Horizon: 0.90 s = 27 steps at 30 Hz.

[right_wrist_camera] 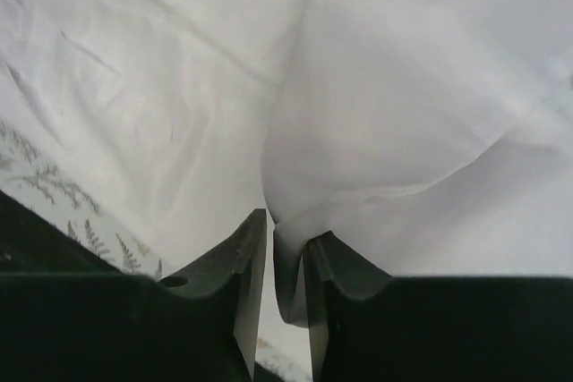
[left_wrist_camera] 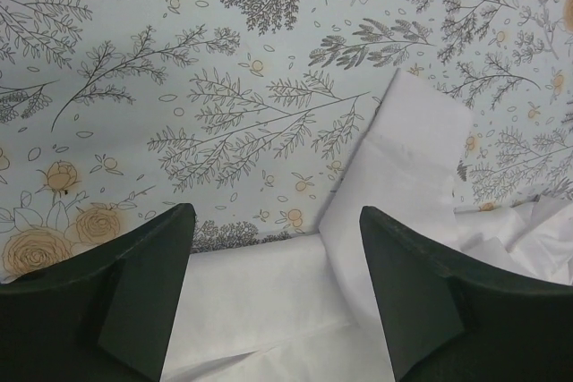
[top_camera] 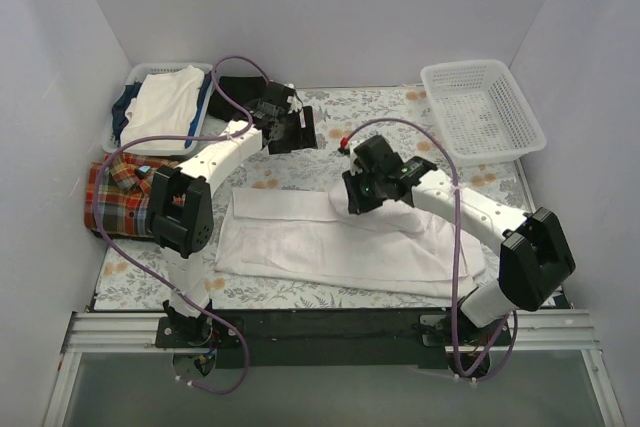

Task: Fold and stack the long sleeve shirts
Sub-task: Fold the shirt

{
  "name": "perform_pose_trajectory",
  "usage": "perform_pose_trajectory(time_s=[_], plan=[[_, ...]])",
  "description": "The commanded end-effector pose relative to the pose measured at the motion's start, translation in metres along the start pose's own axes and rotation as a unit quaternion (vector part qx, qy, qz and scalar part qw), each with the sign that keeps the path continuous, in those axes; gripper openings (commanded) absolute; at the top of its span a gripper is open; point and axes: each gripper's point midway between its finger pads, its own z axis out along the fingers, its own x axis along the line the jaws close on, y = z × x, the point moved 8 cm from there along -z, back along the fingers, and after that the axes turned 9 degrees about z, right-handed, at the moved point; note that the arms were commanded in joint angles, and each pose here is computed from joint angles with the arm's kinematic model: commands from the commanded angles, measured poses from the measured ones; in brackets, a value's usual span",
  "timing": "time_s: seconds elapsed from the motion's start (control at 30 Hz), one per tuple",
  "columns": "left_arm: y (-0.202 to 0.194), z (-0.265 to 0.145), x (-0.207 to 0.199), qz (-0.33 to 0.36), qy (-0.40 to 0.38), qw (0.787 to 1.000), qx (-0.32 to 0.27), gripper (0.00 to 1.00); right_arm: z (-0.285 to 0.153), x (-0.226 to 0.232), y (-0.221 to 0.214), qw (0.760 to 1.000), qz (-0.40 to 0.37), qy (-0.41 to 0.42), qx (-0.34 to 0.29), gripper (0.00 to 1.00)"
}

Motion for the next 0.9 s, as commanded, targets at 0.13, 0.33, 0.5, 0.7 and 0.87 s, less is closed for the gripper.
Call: perform_pose_trajectory(time_s=[0.13,0.33,0.5,0.7,0.87], plan=[[0.007,-0.024,-0.003,0.01,-0.017,1.0,-0.02,0.75,-0.015,0.011,-0.073,0.996,-0.02,0.049,0.075,0.57],[-0.004,-0.019,-0.013,0.028,-0.082,0.996,0.016,0.75,-0.037,0.002,-0.089,0.995,-0.045,0.053,0.075,0.65],[-0.016,-0.012,-0.031,0.057,-0.121,0.99,0.04,0.75,-0.05,-0.013,-0.087,1.0,-0.015,-0.01,0.023,0.66],[-0.03,-0.001,-0.078,0.108,-0.147,0.981,0.058,0.76,-0.071,-0.056,-0.065,0.974,0.117,-0.168,-0.095,0.66],[-0.037,0.009,-0.12,0.139,-0.176,0.973,0.062,0.76,-0.084,-0.085,-0.06,0.936,0.226,-0.242,-0.121,0.64]])
